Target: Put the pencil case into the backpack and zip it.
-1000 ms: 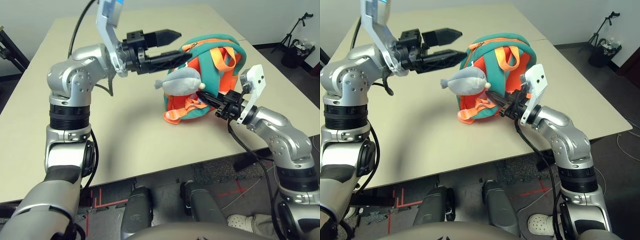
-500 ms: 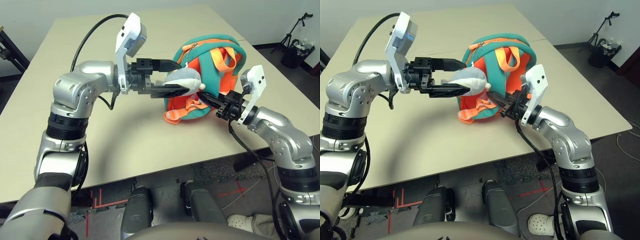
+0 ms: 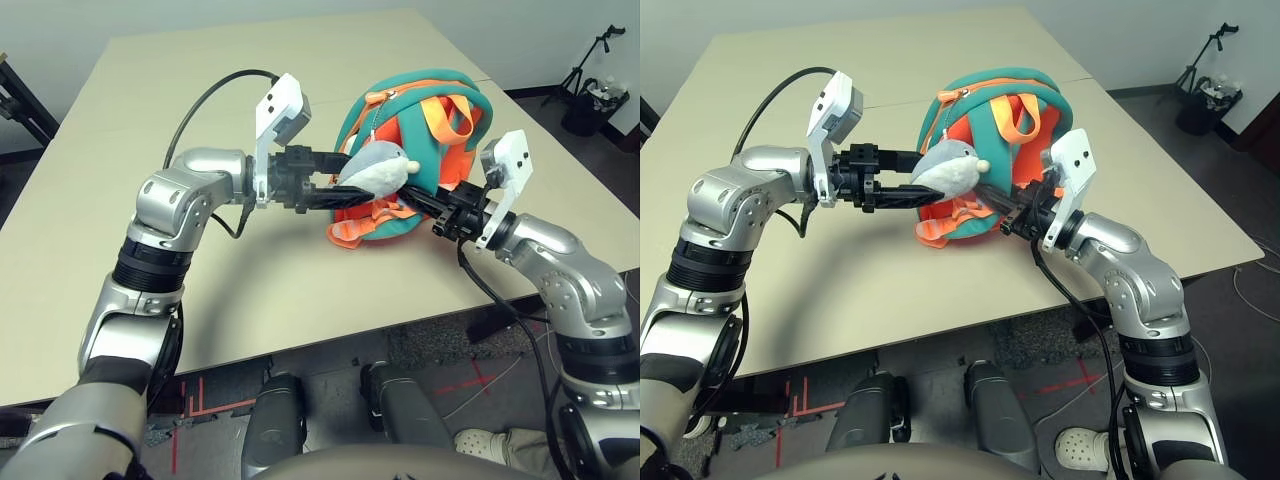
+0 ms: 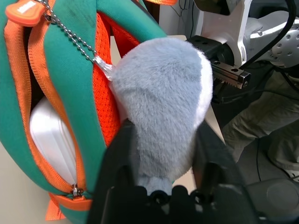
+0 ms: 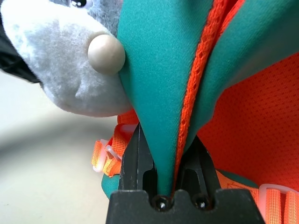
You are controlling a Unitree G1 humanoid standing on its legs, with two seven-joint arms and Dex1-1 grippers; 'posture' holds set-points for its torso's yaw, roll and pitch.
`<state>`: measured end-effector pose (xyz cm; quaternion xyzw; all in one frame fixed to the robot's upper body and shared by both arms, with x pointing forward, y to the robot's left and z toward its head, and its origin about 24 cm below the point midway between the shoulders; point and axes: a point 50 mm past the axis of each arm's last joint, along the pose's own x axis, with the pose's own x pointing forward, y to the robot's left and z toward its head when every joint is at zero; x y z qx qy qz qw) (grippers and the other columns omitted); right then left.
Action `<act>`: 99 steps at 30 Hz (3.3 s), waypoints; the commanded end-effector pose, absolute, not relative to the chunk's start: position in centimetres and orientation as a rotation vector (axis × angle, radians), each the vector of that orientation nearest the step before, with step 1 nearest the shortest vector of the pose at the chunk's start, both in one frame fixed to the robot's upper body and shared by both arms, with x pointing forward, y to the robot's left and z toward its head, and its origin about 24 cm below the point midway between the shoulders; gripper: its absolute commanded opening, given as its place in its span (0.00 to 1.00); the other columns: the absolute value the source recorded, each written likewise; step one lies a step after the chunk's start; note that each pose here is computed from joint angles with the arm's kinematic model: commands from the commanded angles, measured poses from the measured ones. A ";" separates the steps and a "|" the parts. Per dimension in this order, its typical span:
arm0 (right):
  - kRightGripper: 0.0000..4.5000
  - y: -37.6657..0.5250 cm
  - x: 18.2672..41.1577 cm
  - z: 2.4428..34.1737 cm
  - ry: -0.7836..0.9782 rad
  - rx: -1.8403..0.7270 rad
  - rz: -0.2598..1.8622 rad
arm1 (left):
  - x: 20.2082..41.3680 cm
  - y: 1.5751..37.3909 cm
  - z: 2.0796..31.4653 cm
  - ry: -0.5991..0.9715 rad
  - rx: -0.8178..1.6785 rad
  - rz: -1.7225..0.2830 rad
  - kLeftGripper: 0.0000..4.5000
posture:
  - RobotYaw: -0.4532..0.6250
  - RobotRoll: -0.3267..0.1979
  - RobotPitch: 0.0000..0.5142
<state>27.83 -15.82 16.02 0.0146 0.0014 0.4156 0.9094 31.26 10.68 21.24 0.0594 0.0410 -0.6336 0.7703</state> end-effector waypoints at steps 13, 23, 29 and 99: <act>0.05 -15.0 27.8 16.0 0.015 0.013 0.913 | 31.9 14.5 26.2 -0.099 0.097 -1.254 0.02 | 0.28 0.62 0.17; 0.05 -14.7 27.9 15.9 0.020 0.021 0.923 | 31.2 18.5 29.4 -0.210 0.103 -1.116 0.02 | 0.30 0.62 0.18; 0.05 -14.6 27.9 15.9 0.018 0.023 0.921 | 30.7 20.6 28.5 -0.138 0.101 -1.059 0.02 | 0.30 0.62 0.19; 0.99 -30.6 33.6 14.1 0.113 -0.005 0.364 | 24.8 36.1 11.8 0.200 0.080 -0.035 1.00 | 0.40 0.62 0.20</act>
